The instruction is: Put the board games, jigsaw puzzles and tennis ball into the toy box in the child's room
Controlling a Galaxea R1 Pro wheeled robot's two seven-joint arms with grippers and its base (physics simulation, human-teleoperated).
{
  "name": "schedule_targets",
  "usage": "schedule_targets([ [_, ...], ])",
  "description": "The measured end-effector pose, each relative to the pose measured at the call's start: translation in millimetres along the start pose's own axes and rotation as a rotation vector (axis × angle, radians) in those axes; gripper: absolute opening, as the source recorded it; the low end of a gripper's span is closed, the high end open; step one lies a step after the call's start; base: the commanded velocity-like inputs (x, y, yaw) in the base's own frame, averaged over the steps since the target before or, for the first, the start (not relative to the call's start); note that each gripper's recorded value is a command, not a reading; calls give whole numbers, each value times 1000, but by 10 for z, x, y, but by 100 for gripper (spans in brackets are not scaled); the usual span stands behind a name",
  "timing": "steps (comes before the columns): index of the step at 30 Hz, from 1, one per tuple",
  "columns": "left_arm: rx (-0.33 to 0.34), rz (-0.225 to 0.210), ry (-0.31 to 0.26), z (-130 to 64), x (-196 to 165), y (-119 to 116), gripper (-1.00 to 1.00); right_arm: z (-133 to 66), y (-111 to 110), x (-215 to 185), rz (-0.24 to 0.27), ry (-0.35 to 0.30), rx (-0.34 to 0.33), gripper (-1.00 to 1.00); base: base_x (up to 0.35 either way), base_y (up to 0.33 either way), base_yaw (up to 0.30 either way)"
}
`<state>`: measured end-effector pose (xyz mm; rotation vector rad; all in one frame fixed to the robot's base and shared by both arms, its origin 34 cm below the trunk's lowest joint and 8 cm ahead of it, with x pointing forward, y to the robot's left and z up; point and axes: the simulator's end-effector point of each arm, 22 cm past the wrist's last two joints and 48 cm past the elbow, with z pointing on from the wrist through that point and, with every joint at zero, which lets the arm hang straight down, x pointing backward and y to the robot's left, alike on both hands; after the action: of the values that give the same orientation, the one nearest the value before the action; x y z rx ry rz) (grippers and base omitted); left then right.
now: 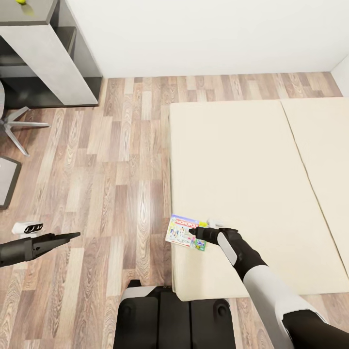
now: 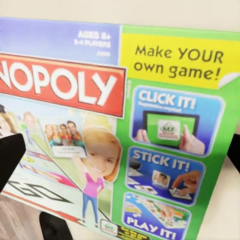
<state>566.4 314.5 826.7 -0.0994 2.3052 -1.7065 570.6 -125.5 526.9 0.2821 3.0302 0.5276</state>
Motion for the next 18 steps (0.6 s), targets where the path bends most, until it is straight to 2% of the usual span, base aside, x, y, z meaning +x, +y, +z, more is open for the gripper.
schedule_targets([
  [8, 0, 0, -1, -2, -2, 0, 100, 0, -1, -2, 0, -1, 0, 100, 0, 67, 0],
  [18, 0, 0, -1, -3, -3, 0, 100, 1, 4, -1, 0, -1, -1, 100, 0, 11, 0],
])
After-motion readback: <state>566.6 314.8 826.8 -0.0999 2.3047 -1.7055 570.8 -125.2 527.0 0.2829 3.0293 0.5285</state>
